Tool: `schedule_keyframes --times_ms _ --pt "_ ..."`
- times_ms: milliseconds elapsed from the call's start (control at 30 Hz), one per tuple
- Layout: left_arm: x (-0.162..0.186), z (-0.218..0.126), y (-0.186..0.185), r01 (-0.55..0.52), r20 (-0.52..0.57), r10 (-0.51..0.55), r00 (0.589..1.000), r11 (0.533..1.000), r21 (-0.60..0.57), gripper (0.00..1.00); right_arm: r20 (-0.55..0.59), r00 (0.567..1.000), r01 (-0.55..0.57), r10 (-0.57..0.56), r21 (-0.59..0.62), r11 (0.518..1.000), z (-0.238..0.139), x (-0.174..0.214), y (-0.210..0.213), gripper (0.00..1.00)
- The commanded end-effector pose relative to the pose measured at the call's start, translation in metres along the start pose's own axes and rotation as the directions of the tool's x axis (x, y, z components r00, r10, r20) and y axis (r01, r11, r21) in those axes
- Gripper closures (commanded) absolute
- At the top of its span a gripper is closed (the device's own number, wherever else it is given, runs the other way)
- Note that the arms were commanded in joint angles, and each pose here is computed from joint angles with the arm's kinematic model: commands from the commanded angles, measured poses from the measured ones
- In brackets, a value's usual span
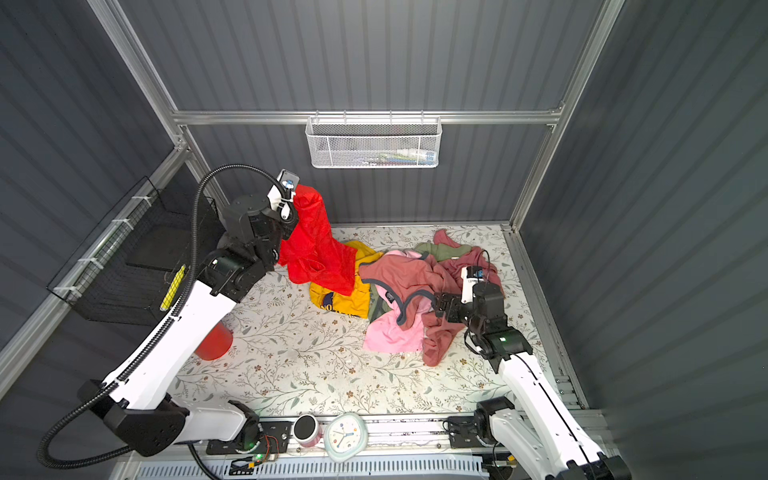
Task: Pick out a specific cloth from the pile
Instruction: 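Lift the red cloth with the left gripper and carry it away from the pile, then lower the red cloth onto the table beside the pile with the left gripper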
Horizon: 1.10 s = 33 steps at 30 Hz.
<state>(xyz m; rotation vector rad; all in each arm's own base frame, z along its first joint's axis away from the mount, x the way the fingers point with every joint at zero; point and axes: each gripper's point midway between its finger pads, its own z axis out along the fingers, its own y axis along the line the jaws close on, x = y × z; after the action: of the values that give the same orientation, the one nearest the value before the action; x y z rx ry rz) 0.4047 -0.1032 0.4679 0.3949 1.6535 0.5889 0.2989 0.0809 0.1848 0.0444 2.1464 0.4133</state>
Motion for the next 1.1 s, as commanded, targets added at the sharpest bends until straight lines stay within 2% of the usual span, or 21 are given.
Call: schedule_keyframes --times_ms 0,167,333,433,567,733,900,1067 --pt "-0.02 0.013 0.044 0.056 0.068 -0.052 0.996 0.997 -0.057 1.0 0.005 1.0 0.018 -0.018 -0.012 1.0 -0.005 -0.006 0.006 0.05" --pt "-0.026 0.032 0.083 0.083 0.081 -0.073 0.994 0.988 -0.13 1.0 -0.001 1.0 0.021 -0.021 -0.01 1.0 -0.004 -0.005 0.006 0.05" --pt "-0.012 0.066 0.106 0.044 0.036 -0.036 0.999 0.969 -0.244 1.0 -0.011 1.0 0.028 -0.028 -0.004 1.0 -0.001 -0.004 0.005 0.05" --pt "0.002 0.088 0.098 0.05 0.012 -0.048 0.999 0.975 -0.219 1.0 -0.016 0.999 0.029 -0.029 -0.004 1.0 0.001 -0.005 0.006 0.05" --pt "0.031 0.115 0.061 0.043 -0.057 -0.052 0.997 0.99 -0.137 1.0 -0.023 0.999 0.029 -0.029 -0.002 1.0 0.003 -0.004 0.005 0.05" --pt "0.102 0.149 -0.005 0.019 -0.214 -0.023 0.976 1.0 -0.021 1.0 -0.026 0.999 0.038 -0.038 0.001 0.999 0.002 -0.004 0.006 0.05" --pt "0.17 0.165 -0.073 0.102 -0.357 -0.055 0.932 0.988 0.114 1.0 -0.029 0.999 0.04 -0.04 0.006 0.999 0.001 -0.005 0.005 0.06" --pt "0.215 0.172 -0.127 0.228 -0.491 -0.098 0.865 0.951 0.211 1.0 -0.033 0.999 0.039 -0.039 0.002 0.999 0.002 -0.005 0.006 0.06"
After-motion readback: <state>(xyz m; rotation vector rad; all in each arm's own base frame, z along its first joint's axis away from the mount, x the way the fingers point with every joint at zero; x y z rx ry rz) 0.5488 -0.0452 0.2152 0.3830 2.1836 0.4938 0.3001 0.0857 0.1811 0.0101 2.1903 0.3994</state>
